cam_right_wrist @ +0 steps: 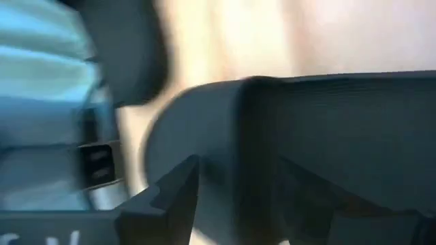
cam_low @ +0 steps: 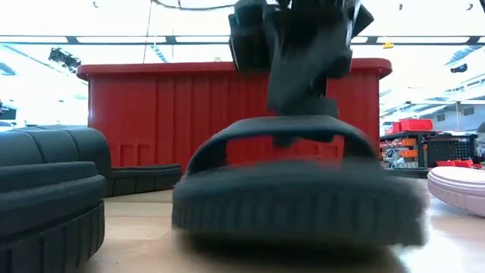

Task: Pick and place slides into bin
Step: Put the black slide into the red bin

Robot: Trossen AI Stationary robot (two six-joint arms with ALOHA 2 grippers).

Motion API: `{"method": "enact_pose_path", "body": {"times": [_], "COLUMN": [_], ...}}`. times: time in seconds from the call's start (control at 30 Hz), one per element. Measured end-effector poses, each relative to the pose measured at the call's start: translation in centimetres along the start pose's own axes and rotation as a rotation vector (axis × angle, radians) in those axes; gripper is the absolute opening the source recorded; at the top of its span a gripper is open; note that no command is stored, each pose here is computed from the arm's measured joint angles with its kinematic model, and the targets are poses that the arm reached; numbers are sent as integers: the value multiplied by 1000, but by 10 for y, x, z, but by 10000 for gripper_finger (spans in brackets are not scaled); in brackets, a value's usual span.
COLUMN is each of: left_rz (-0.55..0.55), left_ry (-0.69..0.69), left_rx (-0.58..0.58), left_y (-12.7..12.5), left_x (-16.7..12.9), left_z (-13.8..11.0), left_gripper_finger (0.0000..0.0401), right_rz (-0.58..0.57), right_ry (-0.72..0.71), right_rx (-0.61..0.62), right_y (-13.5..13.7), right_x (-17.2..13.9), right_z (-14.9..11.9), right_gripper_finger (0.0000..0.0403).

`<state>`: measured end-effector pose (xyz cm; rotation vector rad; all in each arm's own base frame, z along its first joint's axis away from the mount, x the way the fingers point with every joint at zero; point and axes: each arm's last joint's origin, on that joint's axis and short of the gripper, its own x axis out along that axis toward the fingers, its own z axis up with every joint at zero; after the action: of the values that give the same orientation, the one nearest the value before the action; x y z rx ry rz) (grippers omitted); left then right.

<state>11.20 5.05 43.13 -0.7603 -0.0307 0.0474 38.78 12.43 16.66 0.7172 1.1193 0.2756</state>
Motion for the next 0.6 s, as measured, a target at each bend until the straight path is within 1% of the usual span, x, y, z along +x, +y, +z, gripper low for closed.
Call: {"method": "enact_pose_path", "body": {"times": [0.07,0.13,0.3,0.47,0.6], "left_rz": [0,0,0,0,0], "left_ry": [-1,0,0,0,0], "left_rx": [1,1,-1,-7,-7], "left_y": [0,0,0,0,0], "left_x": [0,0,0,0,0], "left_z": [0,0,0,0,0], "left_gripper_finger": [107,107,107,107,107], "right_rz": [91,148,124,131,122], "right_ry": [8,15,56,67,96], "right_rx": [-33,-47,-14,21,25], "right_y": [9,16,15,18,19], "right_x": [1,5,20,28,37], "right_z": [0,-2,-11,-16,-24], "right_gripper_finger": [172,163,148,136,121]}}
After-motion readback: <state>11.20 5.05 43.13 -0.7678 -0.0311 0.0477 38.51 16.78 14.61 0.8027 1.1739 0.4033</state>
